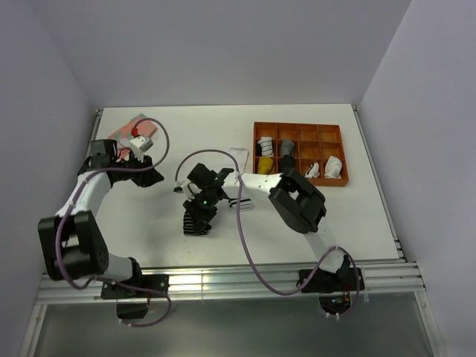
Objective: Roll the socks
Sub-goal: Roll the sock at the center of the board.
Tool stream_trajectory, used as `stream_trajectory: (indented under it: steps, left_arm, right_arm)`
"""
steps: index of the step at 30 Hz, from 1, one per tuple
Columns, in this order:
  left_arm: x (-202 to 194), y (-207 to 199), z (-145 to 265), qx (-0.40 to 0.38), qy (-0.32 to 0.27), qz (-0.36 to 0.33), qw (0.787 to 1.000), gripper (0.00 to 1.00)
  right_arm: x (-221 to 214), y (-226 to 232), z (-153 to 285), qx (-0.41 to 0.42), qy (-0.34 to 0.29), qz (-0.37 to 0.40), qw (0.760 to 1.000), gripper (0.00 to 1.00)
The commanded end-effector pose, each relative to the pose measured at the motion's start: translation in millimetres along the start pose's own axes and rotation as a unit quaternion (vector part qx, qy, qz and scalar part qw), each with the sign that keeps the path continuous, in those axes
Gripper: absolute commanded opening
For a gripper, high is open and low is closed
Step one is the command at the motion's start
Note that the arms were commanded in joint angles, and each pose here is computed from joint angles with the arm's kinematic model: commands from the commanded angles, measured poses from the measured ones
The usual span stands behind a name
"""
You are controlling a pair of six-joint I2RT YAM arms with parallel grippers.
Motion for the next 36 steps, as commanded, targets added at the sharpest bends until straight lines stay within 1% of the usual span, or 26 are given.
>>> stream_trajectory:
  steps: [1, 2, 4, 6, 7, 8, 10, 14, 21, 27, 30, 36]
  left_arm:
    - [17, -16, 10, 0.013, -0.027, -0.126, 0.992, 0.38]
    - [8, -23, 8, 0.006, -0.018, -0.149, 0.989, 0.40]
    - [7, -38, 6, 0.005, -0.005, -0.188, 0.982, 0.41]
    - [-8, -51, 2, -0.004, 0.013, -0.222, 0.975, 0.46]
    - [-7, -67, -5, -0.021, 0.018, -0.250, 0.968, 0.46]
    - [-19, -72, -8, -0.021, 0.041, -0.261, 0.964, 0.47]
    - [-23, -92, -16, -0.049, 0.049, -0.289, 0.955, 0.49]
    - [-37, -106, -21, -0.077, 0.074, -0.315, 0.943, 0.52]
    - [-59, -139, -26, -0.141, 0.103, -0.341, 0.924, 0.54]
    - [-79, -157, -29, -0.194, 0.135, -0.333, 0.913, 0.53]
    - [-85, -158, -32, -0.204, 0.145, -0.328, 0.911, 0.52]
    - [-86, -159, -38, -0.208, 0.147, -0.328, 0.910, 0.52]
  right_arm:
    - [-7, 0, -5, 0.031, 0.048, -0.042, 0.997, 0.13]
    - [-2, -3, -2, 0.034, 0.047, -0.050, 0.997, 0.13]
    - [-1, -8, -6, 0.038, 0.057, -0.064, 0.996, 0.14]
    - [4, -10, -3, 0.036, 0.061, -0.077, 0.995, 0.14]
    - [4, -15, -7, 0.032, 0.067, -0.086, 0.994, 0.13]
    - [7, -11, -5, 0.038, 0.070, -0.088, 0.993, 0.13]
    - [9, -16, -6, 0.030, 0.071, -0.103, 0.992, 0.13]
    - [11, -23, -9, 0.036, 0.074, -0.125, 0.989, 0.13]
    - [9, -30, -12, 0.040, 0.078, -0.142, 0.986, 0.13]
    - [9, -36, -15, 0.039, 0.080, -0.153, 0.984, 0.13]
    - [9, -36, -16, 0.040, 0.079, -0.152, 0.984, 0.13]
    - [6, -39, -17, 0.037, 0.081, -0.155, 0.984, 0.13]
Point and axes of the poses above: each gripper's point midway between its finger pads, its own z axis back along the fingers, its own y axis along the line the jaws close on, x = y × z, the point moved 2 cm from there along z, back along the fingers, and after that the axes turned 13 degrees about -z, right-handed, at the moved point
